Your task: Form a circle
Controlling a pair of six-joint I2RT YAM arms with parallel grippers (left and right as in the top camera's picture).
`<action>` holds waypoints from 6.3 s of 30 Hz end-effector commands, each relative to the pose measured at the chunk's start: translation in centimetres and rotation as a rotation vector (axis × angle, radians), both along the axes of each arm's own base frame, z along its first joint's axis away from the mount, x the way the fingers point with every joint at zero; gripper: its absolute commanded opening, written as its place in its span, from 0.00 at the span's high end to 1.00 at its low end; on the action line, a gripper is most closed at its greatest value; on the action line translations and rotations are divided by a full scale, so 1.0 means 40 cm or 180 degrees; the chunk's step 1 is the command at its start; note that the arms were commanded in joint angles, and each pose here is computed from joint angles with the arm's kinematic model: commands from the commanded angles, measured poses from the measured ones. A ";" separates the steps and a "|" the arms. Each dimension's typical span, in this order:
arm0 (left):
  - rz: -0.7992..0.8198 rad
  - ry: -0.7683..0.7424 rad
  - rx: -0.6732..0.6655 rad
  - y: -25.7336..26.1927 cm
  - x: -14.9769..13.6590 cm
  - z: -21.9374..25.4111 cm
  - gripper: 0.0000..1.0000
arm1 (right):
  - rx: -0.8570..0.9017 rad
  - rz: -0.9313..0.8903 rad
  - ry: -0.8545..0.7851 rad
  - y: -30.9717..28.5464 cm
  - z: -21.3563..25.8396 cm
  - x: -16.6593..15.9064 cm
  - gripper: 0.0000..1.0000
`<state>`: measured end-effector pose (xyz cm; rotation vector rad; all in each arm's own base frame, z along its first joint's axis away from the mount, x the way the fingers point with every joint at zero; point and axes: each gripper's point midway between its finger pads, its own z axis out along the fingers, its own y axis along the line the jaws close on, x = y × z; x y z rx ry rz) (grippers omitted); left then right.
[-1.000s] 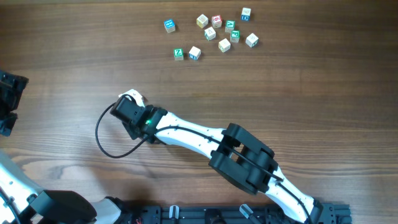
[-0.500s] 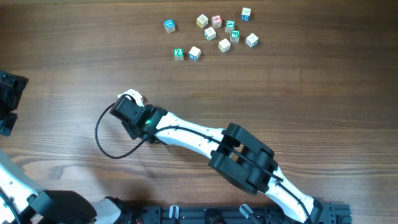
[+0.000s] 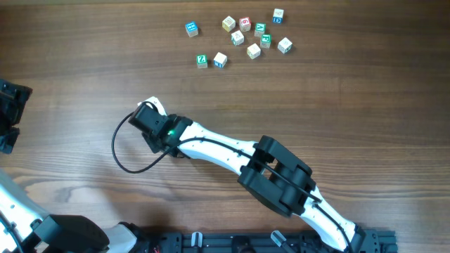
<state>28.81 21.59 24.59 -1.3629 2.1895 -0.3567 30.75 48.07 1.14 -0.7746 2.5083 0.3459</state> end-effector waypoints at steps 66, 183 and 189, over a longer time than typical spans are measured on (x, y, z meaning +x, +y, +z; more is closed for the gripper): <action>-0.0035 0.0013 0.0053 0.005 -0.002 0.000 0.00 | 0.0008 -0.0264 0.0351 -0.073 0.099 -0.026 0.96; -0.2693 -0.1037 0.1641 -0.608 -0.312 0.300 0.00 | 0.1525 -0.3964 -0.2091 -1.337 1.088 -0.532 0.00; -0.2693 -0.1037 0.1641 -0.608 -0.312 0.300 0.00 | 0.2259 -0.4137 -0.2667 -1.341 1.031 -0.626 0.00</action>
